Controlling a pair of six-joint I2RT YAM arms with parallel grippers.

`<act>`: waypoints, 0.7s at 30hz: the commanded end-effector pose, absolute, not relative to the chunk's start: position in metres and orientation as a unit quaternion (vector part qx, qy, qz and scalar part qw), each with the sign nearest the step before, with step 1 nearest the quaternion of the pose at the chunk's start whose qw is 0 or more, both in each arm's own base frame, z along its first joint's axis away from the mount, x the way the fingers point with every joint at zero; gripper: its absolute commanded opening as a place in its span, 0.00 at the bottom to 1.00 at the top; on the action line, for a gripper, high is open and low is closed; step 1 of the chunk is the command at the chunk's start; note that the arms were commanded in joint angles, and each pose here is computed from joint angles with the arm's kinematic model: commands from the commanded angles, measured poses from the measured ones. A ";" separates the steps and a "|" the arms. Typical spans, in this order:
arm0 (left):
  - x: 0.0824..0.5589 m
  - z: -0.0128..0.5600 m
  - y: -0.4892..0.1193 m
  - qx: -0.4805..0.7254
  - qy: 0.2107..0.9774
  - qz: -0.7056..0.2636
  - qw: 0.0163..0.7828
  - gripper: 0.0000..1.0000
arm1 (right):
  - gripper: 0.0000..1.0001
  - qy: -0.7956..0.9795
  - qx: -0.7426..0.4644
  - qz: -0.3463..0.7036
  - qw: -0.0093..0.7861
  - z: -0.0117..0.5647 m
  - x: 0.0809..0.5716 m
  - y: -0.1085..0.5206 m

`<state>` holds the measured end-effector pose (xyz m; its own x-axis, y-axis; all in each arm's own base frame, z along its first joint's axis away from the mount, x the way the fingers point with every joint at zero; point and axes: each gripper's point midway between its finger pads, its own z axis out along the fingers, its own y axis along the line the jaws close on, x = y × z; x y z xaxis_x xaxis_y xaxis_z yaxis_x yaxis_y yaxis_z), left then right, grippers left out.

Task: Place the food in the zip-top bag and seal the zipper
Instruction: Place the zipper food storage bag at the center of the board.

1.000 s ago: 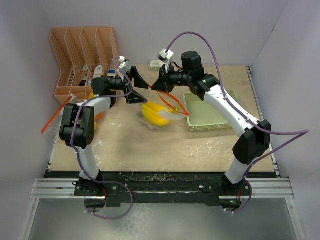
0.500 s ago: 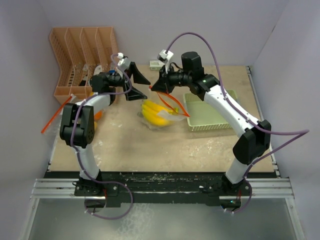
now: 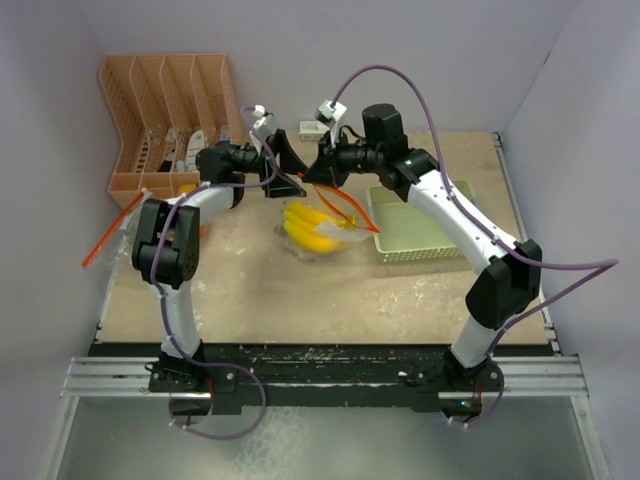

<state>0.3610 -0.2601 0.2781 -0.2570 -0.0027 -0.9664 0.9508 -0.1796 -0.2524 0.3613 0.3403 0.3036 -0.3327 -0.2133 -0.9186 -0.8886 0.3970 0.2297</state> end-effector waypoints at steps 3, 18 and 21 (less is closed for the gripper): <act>0.355 0.297 -0.264 0.501 0.473 -0.592 0.419 0.58 | 0.00 0.696 -0.380 0.397 0.463 0.331 0.359 0.337; 0.350 0.297 -0.261 0.513 0.488 -0.591 0.388 0.00 | 0.00 0.712 -0.362 0.366 0.477 0.326 0.370 0.329; 0.351 0.302 -0.259 0.511 0.485 -0.588 0.396 0.00 | 0.00 0.731 -0.356 0.338 0.474 0.312 0.376 0.322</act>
